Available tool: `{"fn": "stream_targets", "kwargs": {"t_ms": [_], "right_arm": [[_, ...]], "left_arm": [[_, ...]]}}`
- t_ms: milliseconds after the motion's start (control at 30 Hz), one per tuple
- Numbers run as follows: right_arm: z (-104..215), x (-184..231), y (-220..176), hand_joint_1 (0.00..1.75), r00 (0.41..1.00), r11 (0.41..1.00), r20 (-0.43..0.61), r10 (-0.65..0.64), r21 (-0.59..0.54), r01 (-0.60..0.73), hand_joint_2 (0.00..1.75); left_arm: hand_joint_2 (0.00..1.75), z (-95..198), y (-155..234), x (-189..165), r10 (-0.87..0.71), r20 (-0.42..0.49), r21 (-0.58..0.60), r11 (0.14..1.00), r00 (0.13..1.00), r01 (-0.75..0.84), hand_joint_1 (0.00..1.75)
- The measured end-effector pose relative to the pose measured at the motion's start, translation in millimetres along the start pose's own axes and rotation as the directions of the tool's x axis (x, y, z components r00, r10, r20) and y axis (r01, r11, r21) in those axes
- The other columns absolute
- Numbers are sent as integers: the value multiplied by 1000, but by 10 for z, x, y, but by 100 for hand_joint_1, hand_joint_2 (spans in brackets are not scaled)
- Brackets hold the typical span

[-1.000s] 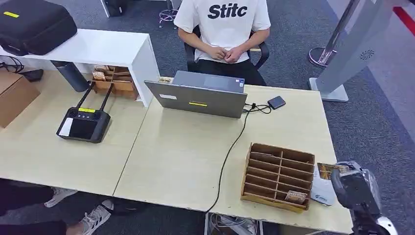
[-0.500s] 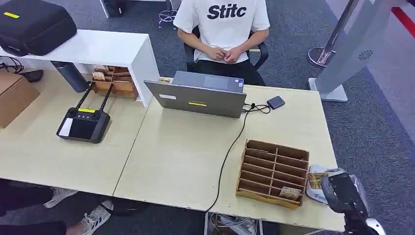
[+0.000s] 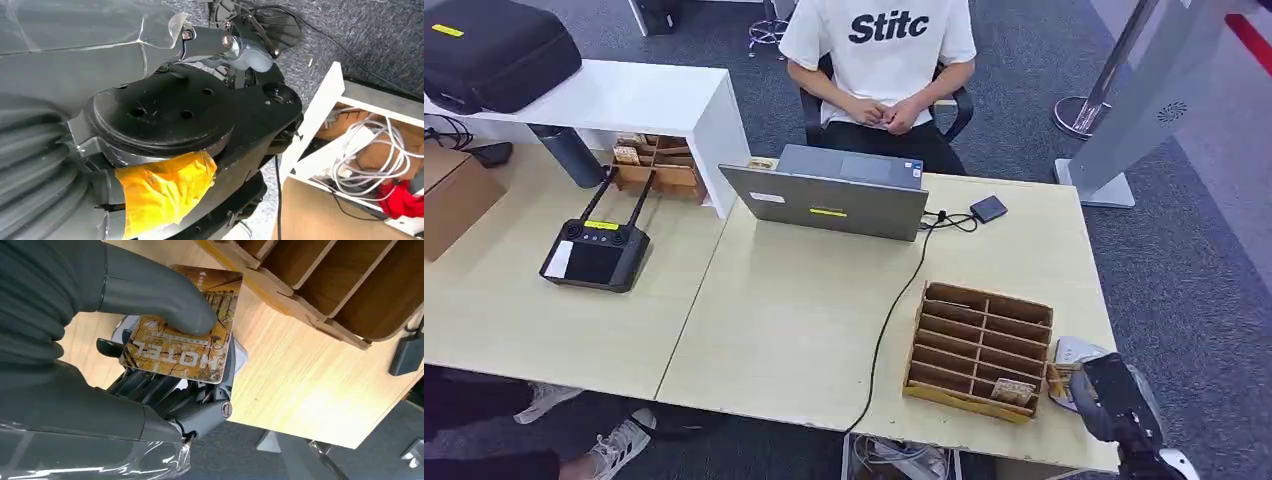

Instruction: Pass the card to the sensor for recognition and then transmit it.

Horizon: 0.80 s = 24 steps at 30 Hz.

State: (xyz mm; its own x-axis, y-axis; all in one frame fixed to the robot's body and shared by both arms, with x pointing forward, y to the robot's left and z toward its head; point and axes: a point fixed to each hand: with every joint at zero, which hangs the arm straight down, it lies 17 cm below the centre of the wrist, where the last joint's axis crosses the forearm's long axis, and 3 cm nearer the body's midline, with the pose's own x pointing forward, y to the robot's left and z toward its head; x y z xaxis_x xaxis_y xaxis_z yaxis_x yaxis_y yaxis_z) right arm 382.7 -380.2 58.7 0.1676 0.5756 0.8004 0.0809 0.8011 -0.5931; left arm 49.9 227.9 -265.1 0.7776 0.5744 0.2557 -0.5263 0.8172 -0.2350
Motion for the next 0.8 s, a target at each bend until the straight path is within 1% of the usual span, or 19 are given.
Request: {"fn": "stream_targets", "kwargs": {"t_ms": [267,500,600,800], "right_arm": [[-2,-2,-4,175,1000,1000,-2,0,-2,0,175],[-26,19,-68,175,1000,999,4,10,-33,-10,175],[-76,32,-191,175,1000,997,9,25,-74,-24,175],[-223,11,-564,175,997,984,6,71,-162,-69,175]], "left_arm": [[175,5,12,-7,-12,-2,-4,1000,1000,12,0],[175,12,33,-19,-13,-2,-1,1000,1000,13,0],[175,12,36,-20,-14,-2,-1,1000,1000,14,0],[175,15,40,-17,-24,1,-3,1000,1000,24,0]]}}
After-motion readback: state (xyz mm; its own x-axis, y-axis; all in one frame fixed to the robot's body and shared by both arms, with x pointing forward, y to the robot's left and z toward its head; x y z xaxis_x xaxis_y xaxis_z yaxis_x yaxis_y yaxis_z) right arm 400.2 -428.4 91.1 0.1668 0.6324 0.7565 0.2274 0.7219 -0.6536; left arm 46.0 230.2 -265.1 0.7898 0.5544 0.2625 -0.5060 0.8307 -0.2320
